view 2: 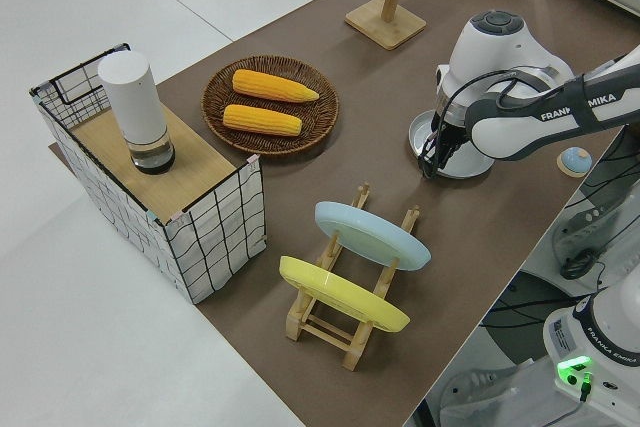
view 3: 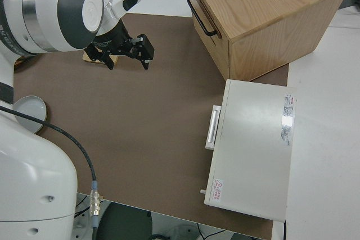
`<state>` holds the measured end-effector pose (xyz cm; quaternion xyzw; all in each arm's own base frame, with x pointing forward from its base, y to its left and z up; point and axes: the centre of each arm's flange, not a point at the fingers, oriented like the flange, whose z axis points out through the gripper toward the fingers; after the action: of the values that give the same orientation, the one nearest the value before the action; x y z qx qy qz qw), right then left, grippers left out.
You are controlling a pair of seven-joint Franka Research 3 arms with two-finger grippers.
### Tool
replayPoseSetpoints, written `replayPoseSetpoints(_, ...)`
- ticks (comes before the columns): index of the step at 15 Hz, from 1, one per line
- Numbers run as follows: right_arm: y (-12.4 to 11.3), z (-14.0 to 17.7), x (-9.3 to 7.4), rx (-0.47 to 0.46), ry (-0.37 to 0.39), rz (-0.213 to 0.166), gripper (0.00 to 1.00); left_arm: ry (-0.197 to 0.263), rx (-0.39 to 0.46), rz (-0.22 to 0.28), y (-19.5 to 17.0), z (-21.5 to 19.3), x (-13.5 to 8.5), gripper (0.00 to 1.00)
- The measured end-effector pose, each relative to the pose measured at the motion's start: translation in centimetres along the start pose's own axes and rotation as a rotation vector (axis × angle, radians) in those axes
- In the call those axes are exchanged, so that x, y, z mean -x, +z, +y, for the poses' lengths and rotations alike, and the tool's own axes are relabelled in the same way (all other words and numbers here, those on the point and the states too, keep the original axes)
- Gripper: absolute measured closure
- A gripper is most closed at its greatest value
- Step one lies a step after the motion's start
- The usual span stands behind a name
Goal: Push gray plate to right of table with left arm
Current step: 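Push the gray plate with the left gripper across the table toward the toaster oven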
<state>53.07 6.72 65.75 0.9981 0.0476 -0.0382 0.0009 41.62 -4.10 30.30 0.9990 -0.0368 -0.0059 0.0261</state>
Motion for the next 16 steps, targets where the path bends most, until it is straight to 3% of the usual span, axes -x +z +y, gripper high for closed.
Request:
replayPoseSetpoints(3,0.0,0.0,0.0,0.000,0.000,0.000,0.01,-0.003,0.002,0.002,-0.1,0.0,0.0,0.96)
replayPoseSetpoints(8,0.0,0.0,0.0,0.000,0.000,0.000,0.01,-0.048,0.017,0.012,0.0,1.0,-0.2,0.96)
replayPoseSetpoints(16,0.0,0.0,0.0,0.000,0.000,0.000,0.01,-0.120,0.034,0.019,0.5,10.7,-1.6,0.96)
